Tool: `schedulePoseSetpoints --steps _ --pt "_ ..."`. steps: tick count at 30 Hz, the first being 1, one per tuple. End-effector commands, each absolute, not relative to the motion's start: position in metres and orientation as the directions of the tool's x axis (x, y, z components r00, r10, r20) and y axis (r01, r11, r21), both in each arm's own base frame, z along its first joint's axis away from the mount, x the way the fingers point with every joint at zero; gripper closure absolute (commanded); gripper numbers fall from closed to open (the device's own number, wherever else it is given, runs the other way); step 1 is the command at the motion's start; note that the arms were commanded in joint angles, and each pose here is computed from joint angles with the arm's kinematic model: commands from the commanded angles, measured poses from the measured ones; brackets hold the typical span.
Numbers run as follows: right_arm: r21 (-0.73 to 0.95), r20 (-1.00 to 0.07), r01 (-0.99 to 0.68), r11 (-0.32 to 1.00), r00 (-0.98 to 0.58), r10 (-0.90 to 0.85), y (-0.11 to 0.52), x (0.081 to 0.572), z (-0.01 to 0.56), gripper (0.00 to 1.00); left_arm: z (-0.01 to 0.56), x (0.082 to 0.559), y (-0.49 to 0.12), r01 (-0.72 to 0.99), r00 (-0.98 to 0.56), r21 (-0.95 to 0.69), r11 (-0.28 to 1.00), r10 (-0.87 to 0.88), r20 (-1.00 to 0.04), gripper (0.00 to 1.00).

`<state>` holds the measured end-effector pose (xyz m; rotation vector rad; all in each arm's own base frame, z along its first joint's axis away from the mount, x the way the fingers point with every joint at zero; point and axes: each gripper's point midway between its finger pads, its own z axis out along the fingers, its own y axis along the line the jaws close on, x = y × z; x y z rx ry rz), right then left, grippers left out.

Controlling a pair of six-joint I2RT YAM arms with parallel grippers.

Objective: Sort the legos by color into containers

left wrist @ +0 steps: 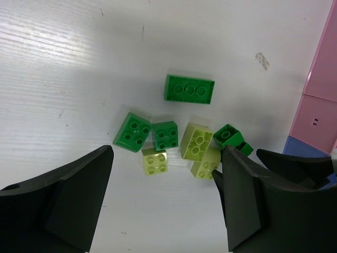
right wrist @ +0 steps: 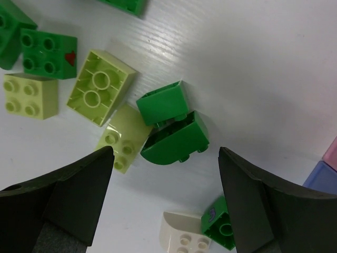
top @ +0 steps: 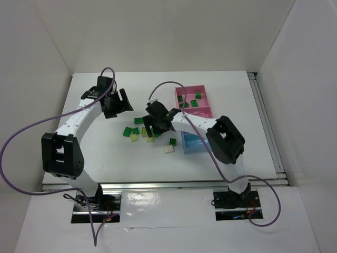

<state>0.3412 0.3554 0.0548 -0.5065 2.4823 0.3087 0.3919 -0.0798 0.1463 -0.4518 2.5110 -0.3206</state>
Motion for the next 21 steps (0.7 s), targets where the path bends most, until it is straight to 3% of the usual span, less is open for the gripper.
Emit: schedulePoseSetpoints --steps 1,8,14,20,21 --pt "0.134 -0.603 -0.42 0.898 -0.753 -0.263 0.366 0.35 0.075 0.12 0.158 0.388 -0.074 -0.244 -0.769 -0.314 0.918 -0.38 -0.514 0.13" --pt "0.052 -0.604 -0.446 0.894 -0.727 -0.327 0.368 0.366 0.054 0.17 0.154 0.386 -0.073 -0.247 -0.774 -0.31 0.918 -0.38 -0.507 0.13" --pt "-0.077 -0.608 -0.486 0.87 -0.669 -0.428 0.367 0.388 0.041 0.33 0.148 0.386 -0.078 -0.23 -0.793 -0.321 0.919 -0.368 -0.485 0.13" --pt "-0.079 -0.64 -0.486 0.87 -0.645 -0.418 0.372 0.396 0.046 0.48 0.148 0.386 -0.078 -0.23 -0.793 -0.321 0.919 -0.368 -0.485 0.13" --pt "-0.085 -0.642 -0.481 0.873 -0.644 -0.417 0.371 0.397 0.047 0.55 0.145 0.386 -0.078 -0.233 -0.798 -0.318 0.919 -0.368 -0.478 0.13"
